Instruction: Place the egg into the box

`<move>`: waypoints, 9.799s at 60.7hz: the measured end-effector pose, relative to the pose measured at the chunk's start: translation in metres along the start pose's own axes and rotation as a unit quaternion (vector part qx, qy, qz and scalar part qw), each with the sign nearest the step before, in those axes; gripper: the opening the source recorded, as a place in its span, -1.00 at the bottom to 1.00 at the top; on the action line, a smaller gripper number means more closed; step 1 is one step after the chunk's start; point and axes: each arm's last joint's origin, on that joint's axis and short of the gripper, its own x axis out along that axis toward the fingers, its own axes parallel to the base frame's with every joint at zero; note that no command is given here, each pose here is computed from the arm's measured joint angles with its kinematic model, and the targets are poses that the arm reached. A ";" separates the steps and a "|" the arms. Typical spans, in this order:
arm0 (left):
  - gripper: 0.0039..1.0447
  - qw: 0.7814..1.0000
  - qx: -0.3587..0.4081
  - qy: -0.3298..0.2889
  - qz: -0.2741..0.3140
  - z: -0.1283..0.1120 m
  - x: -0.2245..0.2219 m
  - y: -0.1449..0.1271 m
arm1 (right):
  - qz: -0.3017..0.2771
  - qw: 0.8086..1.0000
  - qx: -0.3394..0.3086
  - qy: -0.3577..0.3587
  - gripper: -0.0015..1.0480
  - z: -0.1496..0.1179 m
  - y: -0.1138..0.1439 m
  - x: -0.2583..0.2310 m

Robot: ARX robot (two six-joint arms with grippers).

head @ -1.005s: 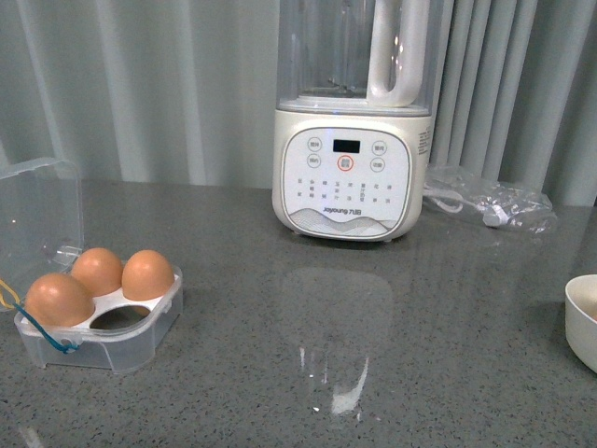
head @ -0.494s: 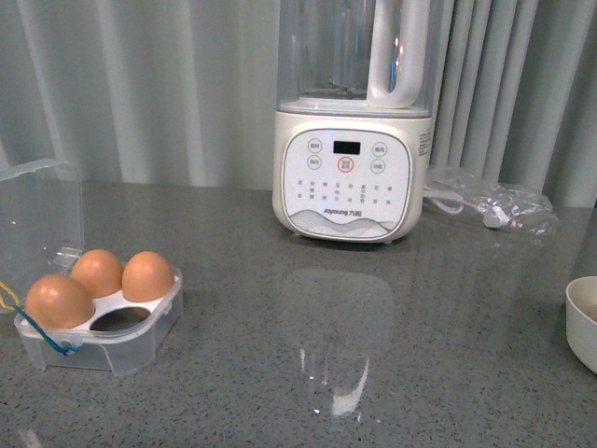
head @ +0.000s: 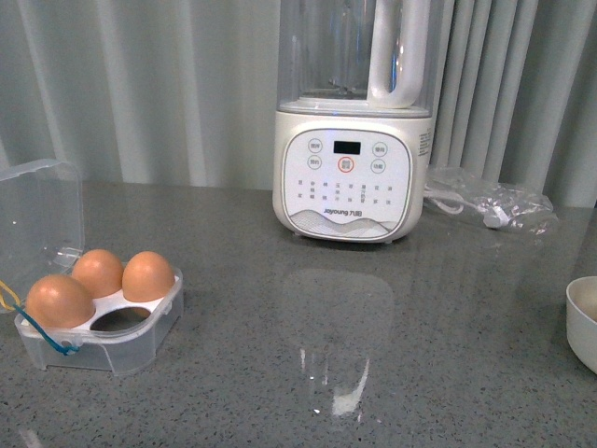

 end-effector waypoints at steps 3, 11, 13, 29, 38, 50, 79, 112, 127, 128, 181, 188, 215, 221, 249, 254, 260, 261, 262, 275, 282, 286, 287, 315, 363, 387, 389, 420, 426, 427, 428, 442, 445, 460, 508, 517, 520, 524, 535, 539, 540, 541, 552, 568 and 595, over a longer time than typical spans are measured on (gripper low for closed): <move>0.87 1.000 0.000 0.000 0.000 0.000 0.000 0.000 | 0.005 1.000 -0.001 0.001 0.86 -0.001 0.000 0.001; 0.87 1.000 0.000 0.000 0.000 0.000 0.000 0.000 | 0.015 1.000 0.000 0.005 0.86 -0.003 -0.001 0.004; 0.87 1.000 0.000 0.000 0.000 0.000 0.000 0.000 | 0.017 1.000 0.001 0.007 0.86 -0.004 -0.002 0.004; 0.87 1.000 0.000 0.000 0.000 0.000 0.000 0.000 | 0.020 1.000 -0.001 0.021 0.86 -0.013 -0.003 0.007; 0.87 1.000 0.000 0.000 0.000 0.000 0.000 0.000 | 0.024 0.999 -0.002 0.023 0.86 -0.014 -0.003 0.007; 0.87 1.000 0.000 0.000 0.000 0.000 0.000 0.000 | 0.025 0.999 -0.003 0.029 0.53 -0.018 -0.004 0.006; 0.87 1.000 0.000 0.000 0.000 0.000 0.000 0.000 | 0.027 0.999 -0.022 0.017 -0.19 -0.012 -0.002 -0.011; 0.87 1.000 0.000 0.000 0.000 0.000 0.000 0.000 | 0.132 0.987 -0.041 -0.088 -0.20 0.078 0.059 0.044; 0.87 1.000 0.000 0.000 0.000 0.000 0.000 0.000 | 0.284 0.955 -0.052 -0.065 -0.20 0.079 0.140 0.084; 0.87 1.000 0.000 0.000 0.000 0.000 0.000 0.000 | 0.296 0.952 -0.053 -0.062 -0.20 0.078 0.147 0.086; 0.87 1.000 0.000 0.000 0.000 0.000 0.000 0.000 | 0.536 0.840 -0.089 0.014 -0.20 0.038 0.234 0.089; 0.87 1.000 0.000 0.000 0.000 0.000 0.000 0.000 | 0.541 0.836 -0.091 0.016 -0.20 0.035 0.245 0.093; 0.87 1.000 0.000 0.000 0.000 0.000 0.000 0.000 | 0.552 0.827 -0.105 0.024 -0.20 0.030 0.273 0.099; 0.87 1.000 0.000 0.000 0.000 0.000 0.000 0.000 | 0.548 0.829 -0.105 0.030 -0.20 0.027 0.274 0.103; 0.87 1.000 0.000 0.000 0.000 0.000 0.000 0.000 | 0.543 0.830 -0.110 0.060 -0.20 0.012 0.278 0.110; 0.87 1.000 0.000 0.000 0.000 0.000 0.000 0.000 | 0.543 0.830 -0.114 0.067 -0.20 0.008 0.279 0.111; 0.87 1.000 0.000 0.000 0.000 0.000 0.000 0.000 | 0.537 0.831 -0.119 0.076 -0.20 0.004 0.279 0.112; 0.87 1.000 0.000 0.000 0.000 0.000 0.000 0.000 | 0.537 0.832 -0.120 0.077 -0.20 0.003 0.279 0.112; 0.87 1.000 0.000 0.000 0.000 0.000 0.000 0.000 | 0.536 0.832 -0.121 0.078 -0.20 0.003 0.279 0.112; 0.87 1.000 0.000 0.000 0.000 0.000 0.000 0.000 | 0.534 0.832 -0.126 0.081 -0.18 0.001 0.277 0.114; 0.87 1.000 0.000 0.000 0.000 0.000 0.000 0.000 | 0.533 0.833 -0.126 0.080 0.14 0.002 0.276 0.115; 0.87 1.000 0.000 0.000 0.000 0.000 0.000 0.000 | 0.535 0.832 -0.126 0.080 0.41 0.002 0.275 0.115; 0.87 1.000 0.000 0.000 0.000 0.000 0.000 0.000 | 0.536 0.831 -0.127 0.080 0.47 0.002 0.275 0.114; 0.87 1.000 0.000 0.000 0.000 0.000 0.000 0.000 | 0.530 0.838 -0.122 0.053 0.86 0.017 0.259 0.103; 0.87 1.000 0.000 0.000 0.000 0.000 0.000 0.000 | 0.232 0.969 -0.057 -0.070 0.86 0.053 0.109 0.026; 0.87 1.000 0.000 0.000 -0.001 0.000 0.000 0.000 | -0.044 0.987 -0.024 -0.150 -0.27 -0.005 0.031 -0.086; 0.87 1.000 0.000 0.000 -0.001 0.000 0.000 0.000 | -0.042 0.987 -0.025 -0.153 -0.41 -0.011 0.031 -0.089; 0.87 1.000 0.000 0.000 0.000 0.000 0.000 0.000 | -0.042 0.987 -0.025 -0.153 -0.94 -0.059 0.032 -0.112; 0.87 1.000 0.000 0.000 0.000 0.000 0.000 0.000 | -0.042 0.987 -0.024 -0.152 -0.94 -0.065 0.032 -0.115; 0.87 1.000 0.000 0.000 0.000 0.000 0.000 0.000 | -0.042 0.987 -0.024 -0.152 -0.94 -0.066 0.032 -0.115; 0.87 1.000 0.000 0.000 0.000 0.000 0.000 0.000 | -0.042 0.987 -0.024 -0.151 -0.94 -0.067 0.032 -0.116; 0.87 1.000 0.000 0.000 0.000 0.000 0.000 0.000 | -0.041 0.987 -0.025 -0.154 -0.94 -0.076 0.032 -0.123; 0.87 1.000 0.000 0.000 0.000 0.000 0.000 0.000 | -0.041 0.987 -0.025 -0.154 -0.94 -0.077 0.032 -0.124; 0.87 1.000 0.000 0.000 0.000 0.000 0.000 0.000 | -0.041 0.986 -0.025 -0.157 -0.94 -0.088 0.032 -0.127; 0.87 1.000 0.000 -0.001 0.000 0.000 0.000 0.000 | -0.041 0.986 -0.025 -0.157 -0.94 -0.098 0.034 -0.147; 0.87 1.000 0.000 -0.001 0.000 0.000 0.000 0.000 | -0.041 0.986 -0.025 -0.157 -0.92 -0.098 0.034 -0.147; 0.87 1.000 0.000 -0.001 0.000 0.000 0.000 0.000 | -0.041 0.986 -0.025 -0.157 -0.80 -0.098 0.034 -0.147; 0.87 1.000 0.000 -0.001 0.000 0.000 0.000 0.000 | -0.041 0.986 -0.025 -0.157 -0.50 -0.098 0.034 -0.147; 0.87 1.000 0.000 -0.001 0.000 0.000 0.000 0.000 | -0.041 0.986 -0.025 -0.157 0.12 -0.098 0.034 -0.147; 0.87 1.000 0.000 -0.001 0.000 0.000 0.000 0.000 | -0.041 0.986 -0.025 -0.157 0.35 -0.098 0.034 -0.147; 0.87 1.000 0.000 -0.001 0.000 0.000 0.000 0.000 | -0.041 0.986 -0.025 -0.157 0.39 -0.098 0.034 -0.147; 0.87 1.000 0.000 -0.001 0.000 0.000 0.000 0.000 | -0.041 0.986 -0.025 -0.157 0.46 -0.098 0.034 -0.147; 0.87 1.000 0.000 -0.001 0.000 0.000 0.000 0.000 | -0.041 0.986 -0.025 -0.157 0.86 -0.098 0.034 -0.147; 0.87 0.957 0.006 0.267 0.116 -0.002 0.002 -0.001 | -0.041 0.986 -0.025 -0.157 0.86 -0.098 0.034 -0.147; 0.87 0.984 -0.011 0.155 0.084 0.057 0.053 0.029 | -0.041 0.986 -0.025 -0.157 0.86 -0.098 0.034 -0.147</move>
